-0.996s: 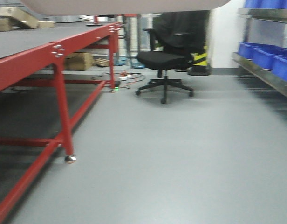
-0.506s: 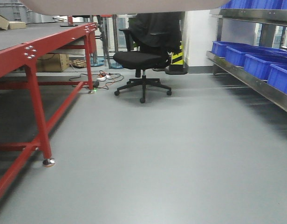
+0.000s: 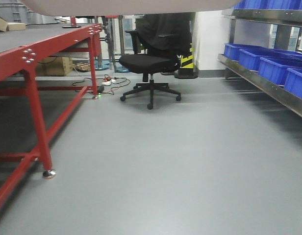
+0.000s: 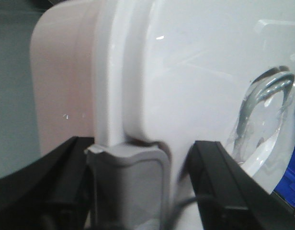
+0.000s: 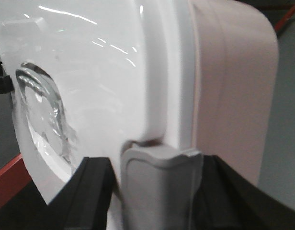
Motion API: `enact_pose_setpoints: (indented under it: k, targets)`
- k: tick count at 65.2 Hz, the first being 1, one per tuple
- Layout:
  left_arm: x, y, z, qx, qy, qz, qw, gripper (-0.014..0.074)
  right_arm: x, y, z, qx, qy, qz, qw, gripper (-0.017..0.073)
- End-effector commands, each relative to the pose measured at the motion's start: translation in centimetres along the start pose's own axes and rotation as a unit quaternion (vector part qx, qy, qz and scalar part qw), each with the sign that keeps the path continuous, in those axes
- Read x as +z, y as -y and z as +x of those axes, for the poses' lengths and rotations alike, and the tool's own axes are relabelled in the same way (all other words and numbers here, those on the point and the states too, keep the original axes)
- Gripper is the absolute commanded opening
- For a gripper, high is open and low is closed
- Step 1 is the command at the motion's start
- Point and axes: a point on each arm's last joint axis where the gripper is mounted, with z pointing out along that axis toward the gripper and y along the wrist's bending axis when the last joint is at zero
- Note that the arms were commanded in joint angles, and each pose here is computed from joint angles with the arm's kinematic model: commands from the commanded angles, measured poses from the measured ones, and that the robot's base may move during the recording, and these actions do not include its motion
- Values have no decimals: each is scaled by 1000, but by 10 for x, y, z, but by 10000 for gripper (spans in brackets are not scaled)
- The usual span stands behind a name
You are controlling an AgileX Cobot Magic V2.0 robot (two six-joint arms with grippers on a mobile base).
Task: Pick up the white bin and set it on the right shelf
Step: 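Hold the bin with both grippers while the base turns away, then hold the bin with both grippers while driving to the blue-crate shelves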
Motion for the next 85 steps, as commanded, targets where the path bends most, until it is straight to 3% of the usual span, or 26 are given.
enact_pose_setpoints:
  k: [1, 85]
  targets:
    - [-9, 40, -9, 1, 15, 149, 989, 271, -7, -31, -14, 25, 49, -115, 992, 380]
    - [-9, 40, -9, 1, 15, 149, 989, 271, -7, -31, -15, 25, 49, -114, 992, 380]
